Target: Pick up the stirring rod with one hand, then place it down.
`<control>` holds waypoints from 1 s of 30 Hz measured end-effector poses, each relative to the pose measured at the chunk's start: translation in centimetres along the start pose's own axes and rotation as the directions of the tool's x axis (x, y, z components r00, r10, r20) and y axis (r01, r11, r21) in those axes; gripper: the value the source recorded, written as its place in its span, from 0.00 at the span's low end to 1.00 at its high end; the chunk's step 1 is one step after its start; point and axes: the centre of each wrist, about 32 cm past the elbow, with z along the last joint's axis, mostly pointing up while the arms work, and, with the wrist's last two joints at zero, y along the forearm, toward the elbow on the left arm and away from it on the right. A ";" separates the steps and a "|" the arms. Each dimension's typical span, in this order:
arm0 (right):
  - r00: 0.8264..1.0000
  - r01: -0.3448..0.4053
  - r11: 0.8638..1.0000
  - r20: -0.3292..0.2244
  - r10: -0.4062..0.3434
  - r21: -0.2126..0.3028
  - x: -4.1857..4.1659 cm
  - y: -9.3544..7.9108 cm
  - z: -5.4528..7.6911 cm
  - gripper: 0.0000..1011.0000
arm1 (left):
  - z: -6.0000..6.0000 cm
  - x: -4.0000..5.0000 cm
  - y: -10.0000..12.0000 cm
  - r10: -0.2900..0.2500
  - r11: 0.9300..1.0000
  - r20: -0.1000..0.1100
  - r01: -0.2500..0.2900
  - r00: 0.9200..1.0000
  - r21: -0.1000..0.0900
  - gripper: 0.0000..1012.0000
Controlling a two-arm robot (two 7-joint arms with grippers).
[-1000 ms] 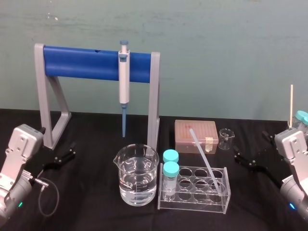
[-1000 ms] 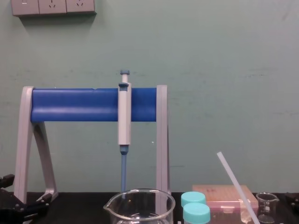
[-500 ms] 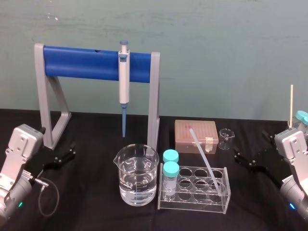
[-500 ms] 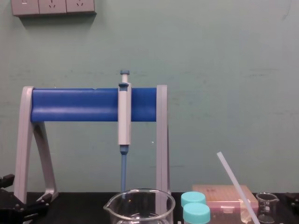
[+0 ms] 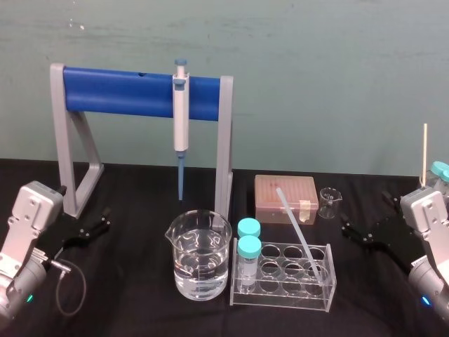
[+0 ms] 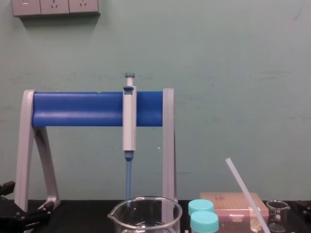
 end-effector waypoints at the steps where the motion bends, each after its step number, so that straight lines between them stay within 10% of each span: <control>1: 1.000 0.000 1.000 0.000 0.000 0.000 0.00 0.0 0.0 0.99 | 0.0 0.00 0.0 0.000 1.000 0.000 0.000 1.000 0.000 0.99; 11: 1.000 0.000 1.000 -0.001 0.000 0.006 -0.04 0.0 0.0 0.99 | 0.0 0.00 0.0 0.000 1.000 0.000 0.000 1.000 0.000 0.99; 19: 0.999 0.009 0.990 0.029 -0.013 0.140 -0.29 -0.1 0.4 0.99 | 0.0 0.00 0.0 0.000 1.000 0.000 0.000 1.000 0.000 0.99; 30: 0.986 -0.056 0.922 0.169 -0.010 0.384 -1.13 -0.5 1.7 0.99 | 0.0 0.00 0.0 0.000 1.000 0.000 0.000 1.000 0.000 0.99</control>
